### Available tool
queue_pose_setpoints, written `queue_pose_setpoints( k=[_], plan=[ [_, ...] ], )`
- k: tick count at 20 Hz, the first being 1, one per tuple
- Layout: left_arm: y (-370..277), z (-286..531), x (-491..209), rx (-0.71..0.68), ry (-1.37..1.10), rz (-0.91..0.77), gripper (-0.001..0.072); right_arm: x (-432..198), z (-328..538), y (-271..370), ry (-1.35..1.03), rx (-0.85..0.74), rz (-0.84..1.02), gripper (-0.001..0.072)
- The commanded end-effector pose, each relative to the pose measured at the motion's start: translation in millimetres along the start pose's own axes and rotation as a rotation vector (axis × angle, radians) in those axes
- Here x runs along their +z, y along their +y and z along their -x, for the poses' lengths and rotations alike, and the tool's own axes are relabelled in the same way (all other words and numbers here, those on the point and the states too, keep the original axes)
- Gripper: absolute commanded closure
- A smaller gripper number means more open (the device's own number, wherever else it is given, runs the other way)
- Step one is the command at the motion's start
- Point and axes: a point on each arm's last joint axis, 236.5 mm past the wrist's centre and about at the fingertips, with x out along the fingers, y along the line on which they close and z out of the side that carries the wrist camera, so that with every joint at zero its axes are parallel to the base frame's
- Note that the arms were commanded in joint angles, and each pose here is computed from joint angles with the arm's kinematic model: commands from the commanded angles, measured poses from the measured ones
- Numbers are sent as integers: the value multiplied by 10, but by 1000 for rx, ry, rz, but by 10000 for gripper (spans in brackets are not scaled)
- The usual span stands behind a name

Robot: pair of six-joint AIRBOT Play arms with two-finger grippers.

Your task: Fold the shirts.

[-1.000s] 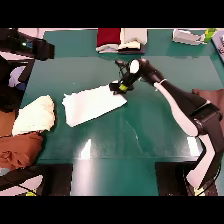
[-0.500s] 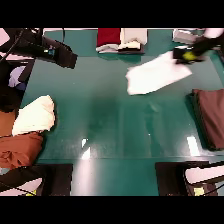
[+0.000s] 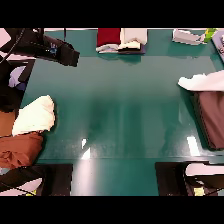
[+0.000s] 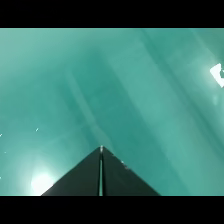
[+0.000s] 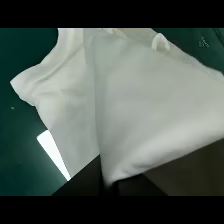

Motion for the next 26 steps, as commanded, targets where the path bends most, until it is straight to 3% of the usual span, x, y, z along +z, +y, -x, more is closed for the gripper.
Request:
queue_pose_setpoints(
  k=[1, 5, 9, 16, 21, 26],
  plan=[
    [-1, 4, 49, 1, -21, 8, 684, 124, 201, -54, -61, 96, -78, 690],
    [-1, 4, 46, 1, -20, 8, 684, 379, 819, 29, -288, 123, -67, 692],
    [-1, 4, 43, 0, -19, 7, 684, 284, 1257, 15, -359, 124, -71, 692],
    [-4, 2, -26, -1, 11, -2, 684, -315, 1214, -438, -178, 36, -160, 692],
    [-7, 4, -91, -2, 38, -2, 684, -1165, 751, -1268, -22, -219, -275, 692],
    [-11, 7, -138, -4, 58, -24, 684, -1843, 197, -1588, 75, -272, -347, 690]
  ],
)
